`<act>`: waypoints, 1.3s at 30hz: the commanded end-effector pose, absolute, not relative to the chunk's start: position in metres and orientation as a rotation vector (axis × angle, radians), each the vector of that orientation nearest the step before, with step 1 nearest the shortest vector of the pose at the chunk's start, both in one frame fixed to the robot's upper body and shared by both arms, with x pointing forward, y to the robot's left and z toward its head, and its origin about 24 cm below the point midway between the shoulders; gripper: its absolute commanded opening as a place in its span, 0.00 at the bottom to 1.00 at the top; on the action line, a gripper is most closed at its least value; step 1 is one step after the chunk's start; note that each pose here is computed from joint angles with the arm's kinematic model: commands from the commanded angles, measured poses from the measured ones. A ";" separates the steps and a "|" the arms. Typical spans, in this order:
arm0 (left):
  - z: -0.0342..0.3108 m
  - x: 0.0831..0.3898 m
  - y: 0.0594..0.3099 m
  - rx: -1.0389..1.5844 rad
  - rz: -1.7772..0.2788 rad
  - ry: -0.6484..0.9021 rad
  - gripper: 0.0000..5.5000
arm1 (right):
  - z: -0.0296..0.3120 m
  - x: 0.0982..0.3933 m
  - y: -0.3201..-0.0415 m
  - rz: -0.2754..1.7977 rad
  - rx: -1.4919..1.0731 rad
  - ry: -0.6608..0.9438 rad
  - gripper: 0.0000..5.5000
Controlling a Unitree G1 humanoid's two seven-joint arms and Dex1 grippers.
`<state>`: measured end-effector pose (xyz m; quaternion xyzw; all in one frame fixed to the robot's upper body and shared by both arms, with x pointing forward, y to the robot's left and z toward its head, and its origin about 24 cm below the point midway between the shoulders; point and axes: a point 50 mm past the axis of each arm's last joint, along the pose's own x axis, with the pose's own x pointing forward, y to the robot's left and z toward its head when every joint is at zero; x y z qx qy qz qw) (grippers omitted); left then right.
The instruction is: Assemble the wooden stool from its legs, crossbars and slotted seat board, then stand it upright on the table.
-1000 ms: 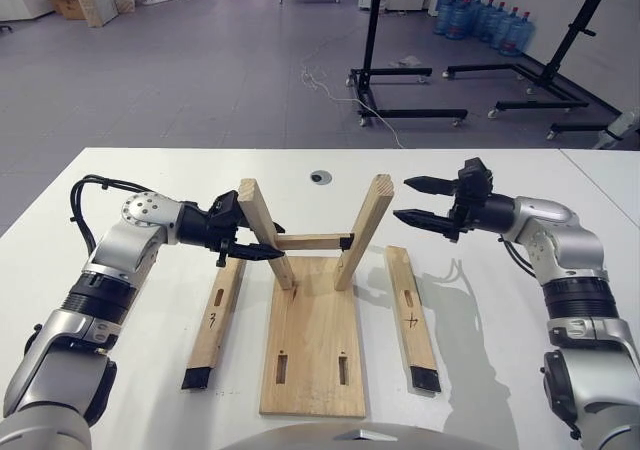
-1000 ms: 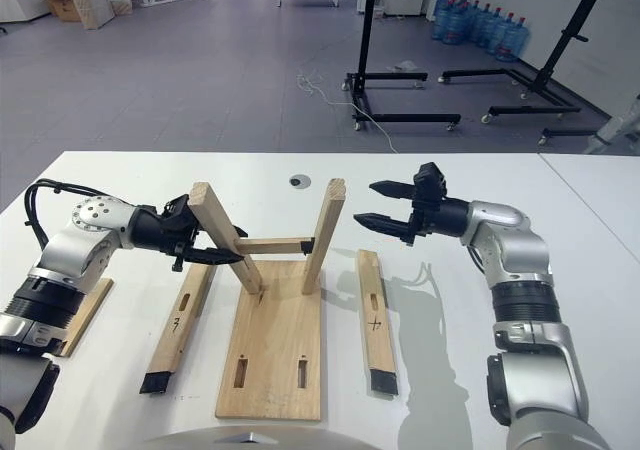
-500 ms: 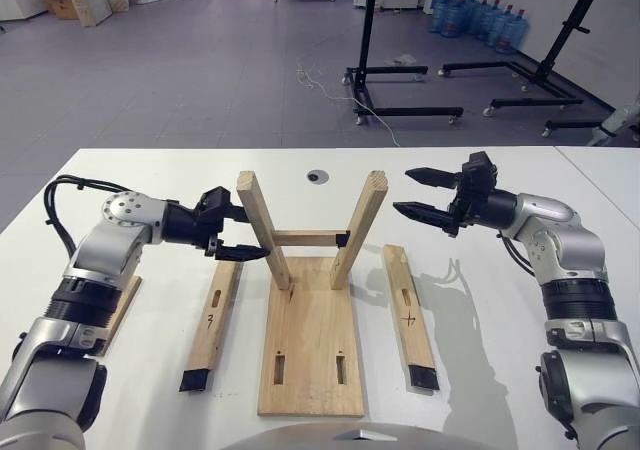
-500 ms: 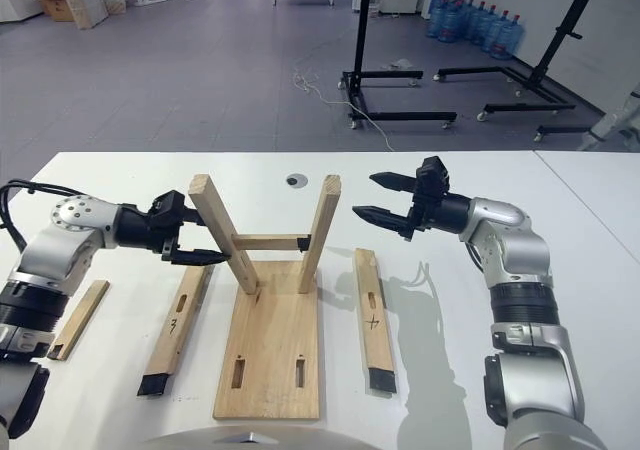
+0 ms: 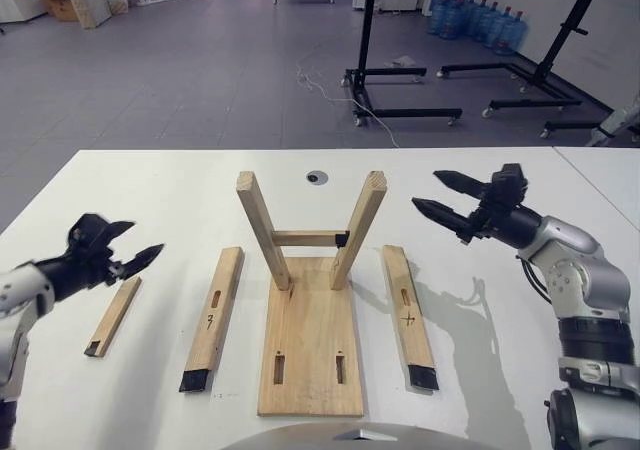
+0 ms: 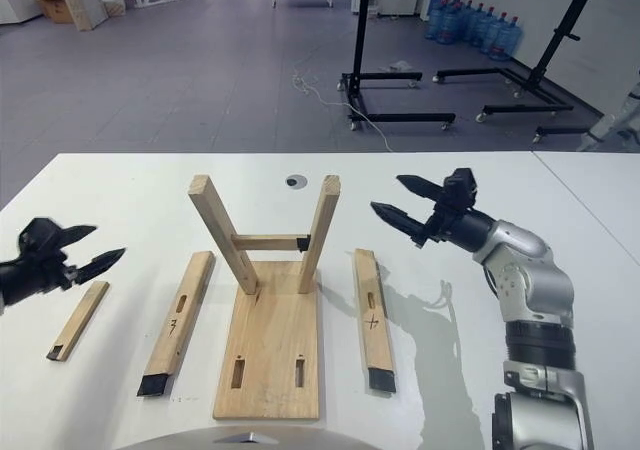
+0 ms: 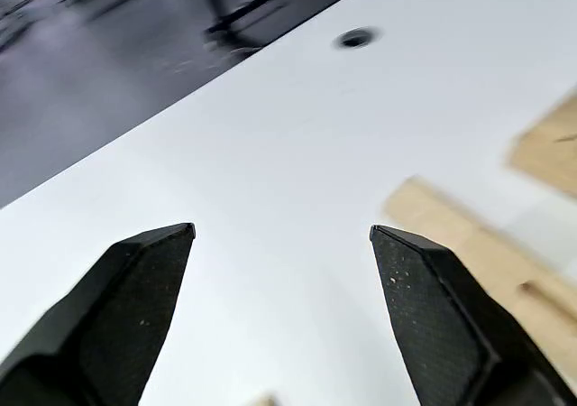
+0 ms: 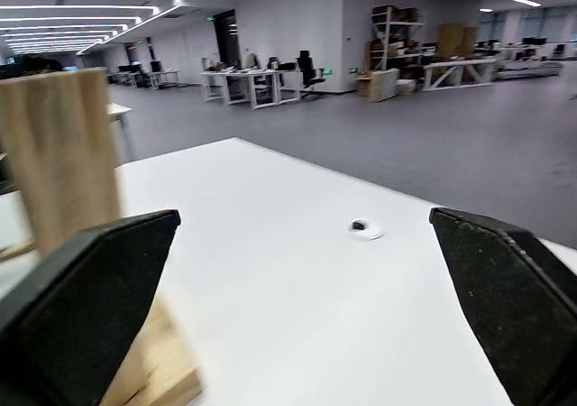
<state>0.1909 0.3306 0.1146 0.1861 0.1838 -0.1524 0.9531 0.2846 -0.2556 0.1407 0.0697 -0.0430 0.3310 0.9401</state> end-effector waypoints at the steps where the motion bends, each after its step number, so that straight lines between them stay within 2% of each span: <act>1: 0.086 0.153 0.340 0.306 -0.185 0.474 0.65 | 0.130 0.276 -0.249 0.425 0.215 -0.189 0.93; 7: 0.046 0.149 0.348 0.234 -0.165 0.610 0.65 | 0.124 0.281 -0.239 0.405 0.266 -0.164 0.93; 10: 0.030 0.142 0.358 0.279 -0.114 0.740 0.65 | 0.124 0.284 -0.238 0.421 0.250 -0.158 0.93; 14: 0.023 0.132 0.360 0.224 -0.091 0.790 0.56 | 0.122 0.283 -0.238 0.426 0.234 -0.139 0.93; 19: 0.002 0.109 0.342 0.139 -0.155 0.895 0.41 | 0.120 0.282 -0.239 0.426 0.242 -0.113 0.93; 25: -0.020 0.096 0.327 0.035 -0.149 0.947 0.26 | 0.121 0.283 -0.238 0.427 0.233 -0.107 0.93; 28: -0.021 0.100 0.321 0.046 -0.168 0.932 0.23 | 0.122 0.284 -0.236 0.427 0.234 -0.116 0.93; 29: -0.019 0.105 0.320 0.071 -0.178 0.907 0.23 | 0.123 0.285 -0.236 0.427 0.237 -0.123 0.93; 31: -0.003 0.127 0.317 0.177 -0.194 0.740 0.23 | 0.129 0.284 -0.236 0.431 0.258 -0.158 0.93; 33: 0.032 0.164 0.308 0.253 -0.196 0.452 0.23 | 0.138 0.284 -0.237 0.437 0.303 -0.202 0.93; 35: 0.071 0.190 0.294 0.221 -0.202 0.178 0.23 | 0.149 0.285 -0.237 0.449 0.365 -0.244 0.93; 37: 0.110 0.204 0.278 0.180 -0.241 -0.047 0.23 | 0.159 0.283 -0.235 0.500 0.474 -0.286 0.93; 39: 0.148 0.205 0.264 0.135 -0.315 -0.248 0.23 | 0.164 0.267 -0.235 0.621 0.633 -0.295 0.93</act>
